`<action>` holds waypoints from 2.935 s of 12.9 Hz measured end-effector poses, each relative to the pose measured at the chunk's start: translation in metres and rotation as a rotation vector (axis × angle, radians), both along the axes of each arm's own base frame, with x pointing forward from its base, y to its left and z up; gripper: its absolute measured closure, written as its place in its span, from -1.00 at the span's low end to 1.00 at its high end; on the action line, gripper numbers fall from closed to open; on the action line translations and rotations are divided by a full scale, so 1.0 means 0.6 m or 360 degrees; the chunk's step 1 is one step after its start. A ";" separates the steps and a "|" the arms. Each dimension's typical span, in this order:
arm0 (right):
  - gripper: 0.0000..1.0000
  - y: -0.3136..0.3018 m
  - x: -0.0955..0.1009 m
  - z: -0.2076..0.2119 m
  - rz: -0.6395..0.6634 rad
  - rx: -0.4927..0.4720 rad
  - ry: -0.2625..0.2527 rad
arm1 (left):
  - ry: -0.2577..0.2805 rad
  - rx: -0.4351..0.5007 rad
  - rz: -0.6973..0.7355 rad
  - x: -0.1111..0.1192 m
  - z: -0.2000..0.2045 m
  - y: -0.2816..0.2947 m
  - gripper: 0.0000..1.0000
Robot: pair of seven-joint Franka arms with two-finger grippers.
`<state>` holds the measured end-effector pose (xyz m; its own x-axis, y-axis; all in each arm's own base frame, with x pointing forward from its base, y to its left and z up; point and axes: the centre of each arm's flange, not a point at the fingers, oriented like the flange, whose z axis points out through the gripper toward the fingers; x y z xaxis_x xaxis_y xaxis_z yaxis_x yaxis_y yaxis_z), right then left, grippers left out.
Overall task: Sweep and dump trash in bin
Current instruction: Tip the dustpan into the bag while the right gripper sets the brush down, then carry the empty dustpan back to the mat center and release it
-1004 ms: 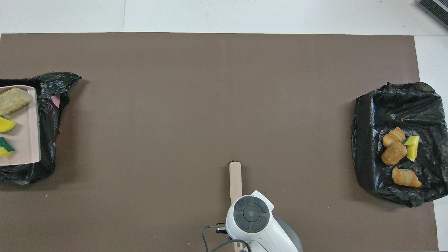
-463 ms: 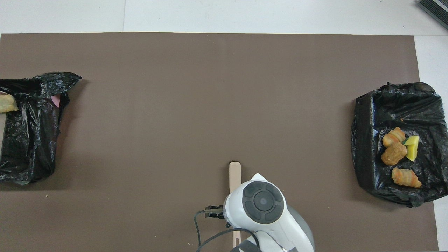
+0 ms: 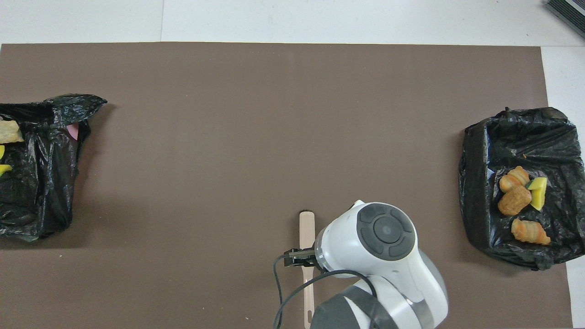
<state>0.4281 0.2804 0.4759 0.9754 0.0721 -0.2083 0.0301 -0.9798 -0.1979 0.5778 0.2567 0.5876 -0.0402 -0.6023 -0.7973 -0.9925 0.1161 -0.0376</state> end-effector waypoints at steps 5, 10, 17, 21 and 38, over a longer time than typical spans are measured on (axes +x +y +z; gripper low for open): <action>-1.00 -0.086 0.054 0.125 -0.0042 0.0020 -0.0168 | -0.0059 -0.0031 0.0049 -0.033 0.073 -0.049 0.37; -1.00 -0.182 0.103 0.193 -0.0146 -0.0135 -0.0375 | -0.0176 -0.0507 0.0277 -0.040 0.048 -0.108 0.37; -1.00 -0.460 0.154 0.265 -0.0288 -0.0343 -0.0522 | -0.0469 -0.1019 0.0992 -0.036 0.006 -0.284 0.37; -1.00 -0.532 0.150 0.259 -0.0267 -0.0394 -0.0464 | -0.0586 -0.1121 0.1341 -0.045 0.001 -0.456 0.37; -1.00 -0.540 0.146 0.285 -0.0281 -0.0392 -0.0359 | -0.0779 -0.1412 0.1972 -0.077 -0.234 -1.008 0.37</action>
